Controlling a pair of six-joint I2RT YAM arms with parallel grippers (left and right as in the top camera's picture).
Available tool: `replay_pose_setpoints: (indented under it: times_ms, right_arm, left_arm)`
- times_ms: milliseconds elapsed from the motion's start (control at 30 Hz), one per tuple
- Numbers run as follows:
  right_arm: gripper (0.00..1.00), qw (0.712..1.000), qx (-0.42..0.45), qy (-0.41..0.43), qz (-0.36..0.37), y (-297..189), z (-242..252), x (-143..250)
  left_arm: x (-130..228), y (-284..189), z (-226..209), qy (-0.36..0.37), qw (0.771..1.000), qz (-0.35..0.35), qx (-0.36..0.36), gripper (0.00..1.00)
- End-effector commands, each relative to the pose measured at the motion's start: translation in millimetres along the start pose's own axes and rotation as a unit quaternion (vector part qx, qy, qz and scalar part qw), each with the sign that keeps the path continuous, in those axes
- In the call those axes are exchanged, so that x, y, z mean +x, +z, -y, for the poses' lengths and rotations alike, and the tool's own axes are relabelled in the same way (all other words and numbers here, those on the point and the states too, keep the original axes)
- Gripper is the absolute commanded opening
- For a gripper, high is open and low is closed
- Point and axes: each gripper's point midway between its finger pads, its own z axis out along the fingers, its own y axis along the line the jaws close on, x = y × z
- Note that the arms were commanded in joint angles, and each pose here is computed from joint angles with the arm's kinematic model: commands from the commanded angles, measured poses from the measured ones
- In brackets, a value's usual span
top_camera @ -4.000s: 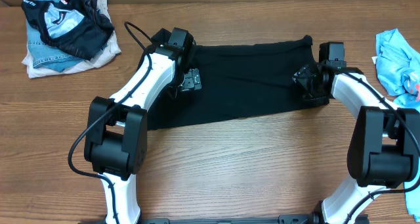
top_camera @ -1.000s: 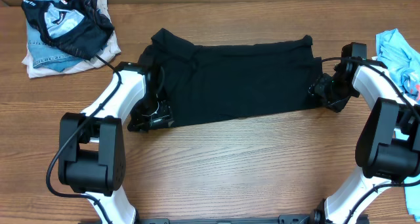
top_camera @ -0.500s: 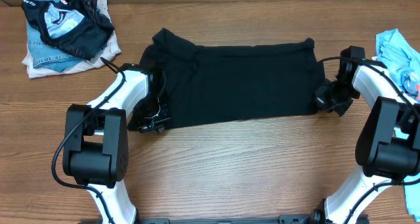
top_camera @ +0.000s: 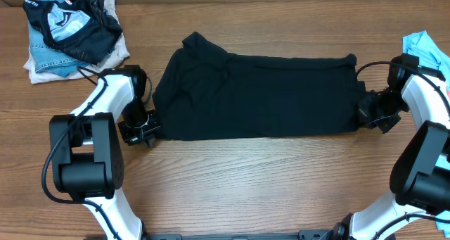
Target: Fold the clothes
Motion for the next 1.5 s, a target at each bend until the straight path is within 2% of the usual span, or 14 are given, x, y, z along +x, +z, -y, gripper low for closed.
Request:
replay_pose_setpoints:
  times_ms: [0,67,100,167,233,333,467,633,833,1000,1133,1233,1400,1467]
  right_arm:
    - [0.05,1.0,0.004,-0.004,0.018,-7.5,2.3,-3.5]
    - [0.05,1.0,0.003,-0.004,0.02,-7.5,1.9,-4.1]
    - [0.05,1.0,0.003,-0.004,0.02,-7.5,1.8,-4.3]
    - [0.05,1.0,0.001,-0.004,0.022,-7.5,1.0,-5.4]
    - [0.06,1.0,0.0,-0.005,0.024,-7.5,0.5,-6.3]
    - [0.06,1.0,-0.002,-0.005,0.027,-7.6,-0.7,-8.0]
    - [0.06,1.0,-0.004,-0.005,0.03,-7.6,-1.4,-9.2]
    - [0.06,0.999,-0.005,-0.005,0.033,-7.8,-2.2,-10.5]
    - [0.06,0.999,-0.006,-0.006,0.034,-7.9,-2.5,-10.9]
    - [0.07,0.999,-0.006,-0.005,0.033,-7.8,-2.4,-10.8]
    - [0.07,0.999,-0.006,-0.006,0.033,-7.8,-2.4,-10.7]
    - [0.07,0.999,-0.006,-0.005,0.033,-7.8,-2.4,-10.6]
    - [0.07,0.999,-0.006,-0.005,0.033,-7.8,-2.5,-10.8]
    - [0.07,0.999,-0.006,-0.005,0.033,-7.9,-2.6,-10.9]
  left_arm:
    - [-9.2,-16.4,5.7,0.031,0.999,0.03,0.006,0.05]
    - [-11.3,-26.7,12.2,0.047,0.998,0.047,0.012,0.13]
    - [-12.0,-30.4,15.4,0.056,0.997,0.054,0.014,0.25]
    - [-10.3,-37.2,26.4,0.08,0.994,0.062,0.032,0.91]
    - [-5.8,-38.0,39.0,0.098,0.992,0.055,0.061,1.0]
    - [0.1,-38.0,49.8,0.103,0.99,0.041,0.091,1.0]
    - [-2.2,-38.2,50.0,0.098,0.99,0.045,0.09,1.0]
    - [-5.3,-37.4,44.2,0.096,0.991,0.053,0.072,0.94]
    - [-20.3,-37.1,6.3,0.037,0.997,0.075,0.001,0.96]
    - [-30.4,-42.0,-33.2,-0.027,0.997,0.068,-0.011,0.95]
    - [-32.8,-60.2,-44.4,-0.045,0.997,0.065,-0.006,0.92]
    - [-30.9,-79.5,-38.0,-0.033,0.997,0.066,0.005,0.91]
    - [-10.4,-93.4,15.3,0.066,0.993,0.05,0.083,0.93]
    - [-2.5,-91.3,31.0,0.091,0.991,0.047,0.086,0.97]
